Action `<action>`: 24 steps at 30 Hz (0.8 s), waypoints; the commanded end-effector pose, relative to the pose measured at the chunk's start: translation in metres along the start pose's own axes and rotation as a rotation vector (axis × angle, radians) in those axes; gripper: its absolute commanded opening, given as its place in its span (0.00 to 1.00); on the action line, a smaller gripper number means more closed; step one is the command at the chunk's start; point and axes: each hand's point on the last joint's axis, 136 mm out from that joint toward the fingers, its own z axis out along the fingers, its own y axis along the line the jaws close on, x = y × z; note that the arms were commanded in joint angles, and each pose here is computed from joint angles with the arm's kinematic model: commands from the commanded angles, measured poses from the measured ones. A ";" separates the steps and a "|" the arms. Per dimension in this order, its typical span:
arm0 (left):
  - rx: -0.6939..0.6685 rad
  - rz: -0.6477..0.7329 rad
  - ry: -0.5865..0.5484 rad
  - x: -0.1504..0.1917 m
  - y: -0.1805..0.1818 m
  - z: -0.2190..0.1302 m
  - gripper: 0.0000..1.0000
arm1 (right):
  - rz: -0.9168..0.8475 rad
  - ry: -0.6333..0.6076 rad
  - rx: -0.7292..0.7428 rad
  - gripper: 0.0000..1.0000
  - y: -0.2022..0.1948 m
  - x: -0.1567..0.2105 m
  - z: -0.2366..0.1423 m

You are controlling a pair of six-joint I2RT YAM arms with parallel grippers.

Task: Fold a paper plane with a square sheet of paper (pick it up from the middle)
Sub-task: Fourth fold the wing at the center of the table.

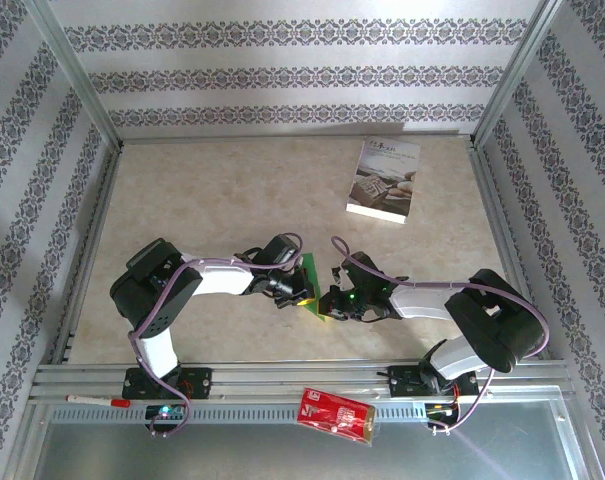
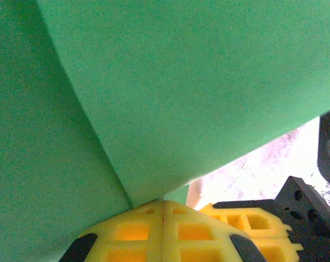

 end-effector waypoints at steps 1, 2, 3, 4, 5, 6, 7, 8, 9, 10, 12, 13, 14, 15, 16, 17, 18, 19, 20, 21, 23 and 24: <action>-0.038 0.010 -0.067 -0.028 0.008 -0.007 0.00 | 0.133 0.096 0.300 0.00 -0.083 0.041 -0.006; -0.043 0.015 -0.069 -0.031 0.008 -0.009 0.00 | 0.131 0.096 0.299 0.00 -0.082 0.041 -0.006; -0.048 0.016 -0.070 -0.032 0.009 -0.010 0.00 | 0.133 0.095 0.299 0.00 -0.083 0.040 -0.006; -0.047 0.015 -0.068 -0.035 0.009 -0.010 0.00 | 0.132 0.097 0.301 0.00 -0.083 0.041 -0.006; -0.049 0.013 -0.072 -0.038 0.011 -0.011 0.00 | 0.131 0.096 0.300 0.00 -0.083 0.041 -0.006; -0.050 0.015 -0.071 -0.039 0.011 -0.012 0.00 | 0.131 0.096 0.302 0.00 -0.083 0.041 -0.006; -0.054 0.013 -0.072 -0.042 0.013 -0.012 0.00 | 0.130 0.097 0.302 0.00 -0.083 0.041 -0.006; -0.058 0.011 -0.074 -0.044 0.015 -0.013 0.00 | 0.130 0.096 0.302 0.00 -0.083 0.040 -0.006; -0.060 0.008 -0.074 -0.046 0.016 -0.013 0.00 | 0.132 0.096 0.303 0.00 -0.084 0.040 -0.006; -0.062 0.006 -0.073 -0.048 0.018 -0.013 0.00 | 0.130 0.097 0.301 0.00 -0.083 0.040 -0.005; -0.065 0.001 -0.080 -0.053 0.022 -0.016 0.00 | 0.134 0.099 0.304 0.00 -0.084 0.041 -0.006; -0.069 -0.002 -0.086 -0.057 0.025 -0.017 0.00 | 0.133 0.099 0.305 0.00 -0.085 0.041 -0.006; -0.074 -0.006 -0.087 -0.059 0.028 -0.018 0.00 | 0.134 0.100 0.305 0.00 -0.085 0.042 -0.006; -0.075 -0.009 -0.086 -0.061 0.031 -0.017 0.00 | 0.134 0.100 0.305 0.00 -0.085 0.042 -0.006; -0.075 -0.013 -0.083 -0.063 0.034 -0.017 0.00 | 0.133 0.098 0.304 0.00 -0.085 0.041 -0.006; -0.076 -0.019 -0.084 -0.066 0.036 -0.017 0.00 | 0.137 0.098 0.305 0.00 -0.085 0.042 -0.006; -0.071 -0.021 -0.085 -0.068 0.037 -0.018 0.00 | 0.136 0.099 0.307 0.00 -0.086 0.042 -0.006; -0.074 -0.024 -0.087 -0.071 0.040 -0.019 0.00 | 0.136 0.099 0.307 0.00 -0.086 0.042 -0.006; -0.070 -0.025 -0.091 -0.074 0.040 -0.021 0.00 | 0.137 0.098 0.307 0.00 -0.086 0.042 -0.006; -0.065 -0.024 -0.092 -0.076 0.039 -0.021 0.00 | 0.140 0.100 0.308 0.00 -0.086 0.043 -0.007; -0.058 -0.027 -0.095 -0.081 0.039 -0.023 0.00 | 0.141 0.101 0.310 0.00 -0.087 0.044 -0.007; -0.053 -0.024 -0.096 -0.083 0.038 -0.024 0.00 | 0.142 0.102 0.311 0.00 -0.087 0.044 -0.007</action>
